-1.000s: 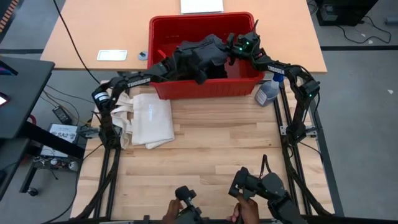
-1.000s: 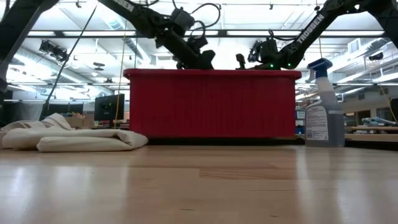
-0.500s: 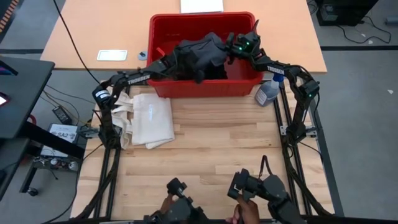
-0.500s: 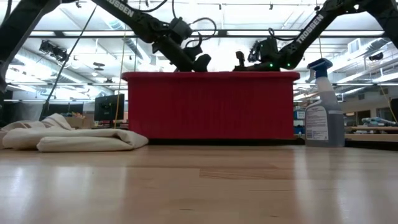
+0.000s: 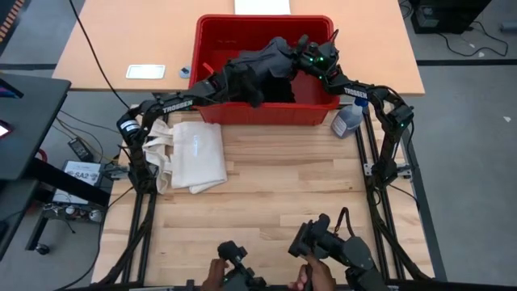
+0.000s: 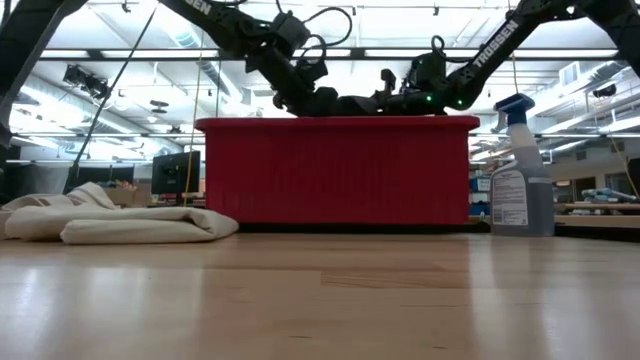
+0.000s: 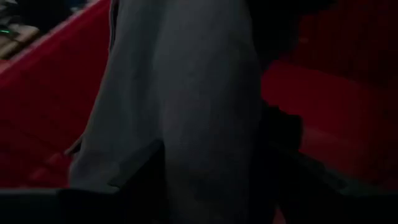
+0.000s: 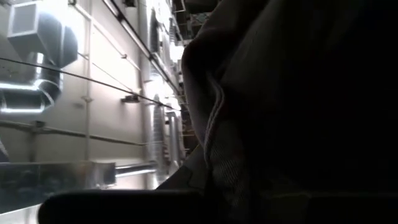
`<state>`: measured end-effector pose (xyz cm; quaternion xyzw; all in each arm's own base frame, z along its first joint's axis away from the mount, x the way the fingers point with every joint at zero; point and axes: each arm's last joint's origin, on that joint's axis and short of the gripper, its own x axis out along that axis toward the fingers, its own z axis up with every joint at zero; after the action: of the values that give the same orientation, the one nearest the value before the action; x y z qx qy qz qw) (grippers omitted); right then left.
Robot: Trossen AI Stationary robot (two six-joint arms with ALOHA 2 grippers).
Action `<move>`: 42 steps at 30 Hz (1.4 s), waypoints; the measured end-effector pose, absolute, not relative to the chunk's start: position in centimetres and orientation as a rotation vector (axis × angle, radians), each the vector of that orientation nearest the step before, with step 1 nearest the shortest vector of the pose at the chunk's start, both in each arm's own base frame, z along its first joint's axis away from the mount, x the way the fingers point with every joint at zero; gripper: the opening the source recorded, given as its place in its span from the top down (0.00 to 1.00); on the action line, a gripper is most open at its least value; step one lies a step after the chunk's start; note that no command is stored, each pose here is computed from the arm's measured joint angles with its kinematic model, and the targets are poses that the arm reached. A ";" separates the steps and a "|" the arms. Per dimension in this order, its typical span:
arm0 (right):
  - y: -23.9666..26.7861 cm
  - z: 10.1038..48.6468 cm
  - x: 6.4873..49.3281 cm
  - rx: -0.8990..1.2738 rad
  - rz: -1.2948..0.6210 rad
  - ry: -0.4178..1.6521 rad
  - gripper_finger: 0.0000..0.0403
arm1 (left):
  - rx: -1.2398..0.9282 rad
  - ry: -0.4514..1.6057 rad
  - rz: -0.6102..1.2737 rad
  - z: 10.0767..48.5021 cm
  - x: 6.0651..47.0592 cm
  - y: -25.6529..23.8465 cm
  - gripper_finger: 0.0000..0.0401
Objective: Sort clothes
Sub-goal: Remove the gray pants from the red bin
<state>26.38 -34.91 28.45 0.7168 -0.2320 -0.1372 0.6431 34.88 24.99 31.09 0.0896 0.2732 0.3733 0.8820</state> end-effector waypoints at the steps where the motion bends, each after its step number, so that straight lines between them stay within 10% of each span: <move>1: -34.8 28.5 26.5 1.636 -0.305 -0.534 0.89 | 0.187 0.576 0.777 31.0 35.0 24.8 0.31; 12: -34.0 28.8 27.3 1.642 -0.228 -0.492 0.89 | 0.094 0.630 0.922 30.5 33.5 26.2 0.29; 21: -34.1 28.9 27.0 1.529 -0.167 -0.364 0.86 | 0.133 0.662 0.928 31.1 32.2 27.0 0.94; 34: -36.6 29.2 21.6 1.188 -0.022 -0.139 0.46 | 0.212 0.754 0.833 37.0 30.1 27.3 0.95; 42: -33.1 35.3 21.5 0.753 -0.008 -0.257 0.40 | 0.189 0.708 0.742 40.8 29.0 26.8 0.94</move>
<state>21.47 -33.10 35.29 0.3668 -0.1250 -0.0040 0.9219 28.95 26.78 40.82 0.0901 0.3380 0.3545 0.8672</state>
